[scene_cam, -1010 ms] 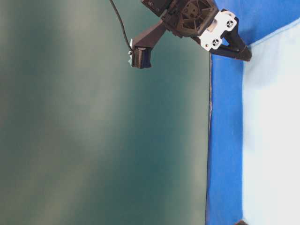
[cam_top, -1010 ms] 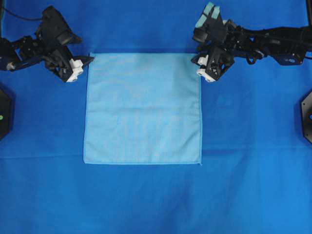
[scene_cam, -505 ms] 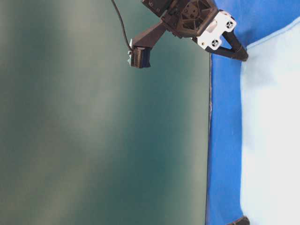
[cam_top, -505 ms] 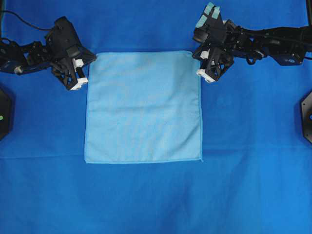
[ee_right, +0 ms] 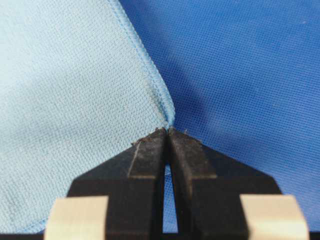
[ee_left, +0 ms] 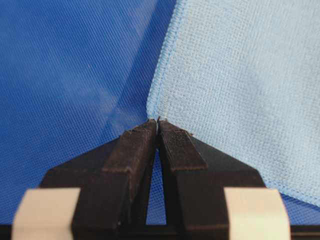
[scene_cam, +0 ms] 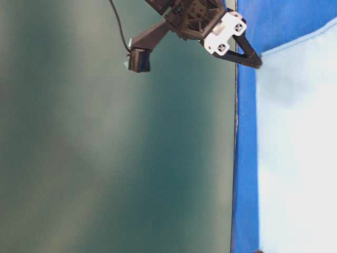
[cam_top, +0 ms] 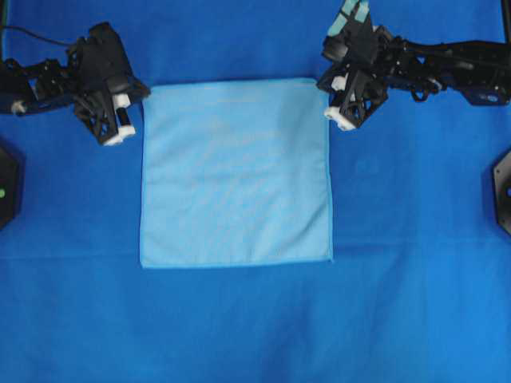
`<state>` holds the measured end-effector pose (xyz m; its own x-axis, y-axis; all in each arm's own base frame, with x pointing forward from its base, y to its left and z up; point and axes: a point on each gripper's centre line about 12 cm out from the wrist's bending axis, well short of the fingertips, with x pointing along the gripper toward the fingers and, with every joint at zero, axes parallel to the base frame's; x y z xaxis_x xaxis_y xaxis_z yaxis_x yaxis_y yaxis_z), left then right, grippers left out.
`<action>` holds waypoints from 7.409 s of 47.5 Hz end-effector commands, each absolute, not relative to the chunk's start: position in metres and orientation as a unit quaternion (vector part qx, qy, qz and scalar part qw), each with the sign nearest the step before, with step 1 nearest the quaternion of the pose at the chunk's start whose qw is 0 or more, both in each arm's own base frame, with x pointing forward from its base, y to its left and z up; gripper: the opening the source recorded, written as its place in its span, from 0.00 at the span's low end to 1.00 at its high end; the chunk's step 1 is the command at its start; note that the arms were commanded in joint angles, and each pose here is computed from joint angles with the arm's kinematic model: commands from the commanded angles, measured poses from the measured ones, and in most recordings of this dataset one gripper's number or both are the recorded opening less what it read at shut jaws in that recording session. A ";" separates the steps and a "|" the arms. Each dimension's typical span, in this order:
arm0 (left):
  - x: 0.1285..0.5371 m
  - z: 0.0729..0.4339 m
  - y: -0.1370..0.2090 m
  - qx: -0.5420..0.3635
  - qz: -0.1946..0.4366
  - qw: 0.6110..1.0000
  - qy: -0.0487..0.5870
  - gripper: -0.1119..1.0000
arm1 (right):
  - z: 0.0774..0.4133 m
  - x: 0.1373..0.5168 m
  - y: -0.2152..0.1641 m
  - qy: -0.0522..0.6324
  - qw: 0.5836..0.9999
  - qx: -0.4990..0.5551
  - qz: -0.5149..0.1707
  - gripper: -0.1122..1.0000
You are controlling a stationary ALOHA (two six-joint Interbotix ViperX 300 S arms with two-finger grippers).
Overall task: Fold the light blue towel.
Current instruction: 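Lift the far corners and pull them toward the near edge, then lower the corners onto the near edge and release both grippers, then grasp the folded strip's top corners with both grippers, then rotate the strip vertical, left gripper swinging down, right gripper up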
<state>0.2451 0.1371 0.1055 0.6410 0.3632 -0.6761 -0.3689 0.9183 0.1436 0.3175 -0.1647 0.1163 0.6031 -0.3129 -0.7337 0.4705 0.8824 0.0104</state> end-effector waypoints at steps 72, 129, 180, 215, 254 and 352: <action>0.266 0.124 -0.084 -0.049 -0.088 0.901 0.421 0.13 | 0.146 0.325 0.044 0.452 0.877 0.160 -0.036 0.12; 0.269 0.146 -0.044 -0.058 -0.038 0.919 0.389 0.70 | 0.156 0.332 0.012 0.417 0.896 0.142 -0.060 0.64; 0.273 0.093 0.022 -0.025 0.039 0.893 0.448 0.68 | 0.111 0.334 -0.047 0.454 0.871 0.138 -0.129 0.63; 0.271 0.092 0.022 -0.025 0.039 0.888 0.457 0.11 | 0.103 0.333 -0.042 0.463 0.867 0.136 -0.124 0.10; 0.267 0.198 0.021 -0.025 0.037 0.925 0.378 0.11 | 0.214 0.314 -0.037 0.388 0.904 0.130 -0.125 0.10; 0.452 0.267 -0.108 0.104 -0.132 0.964 0.204 0.11 | 0.247 0.343 -0.152 0.320 0.916 0.056 -0.235 0.10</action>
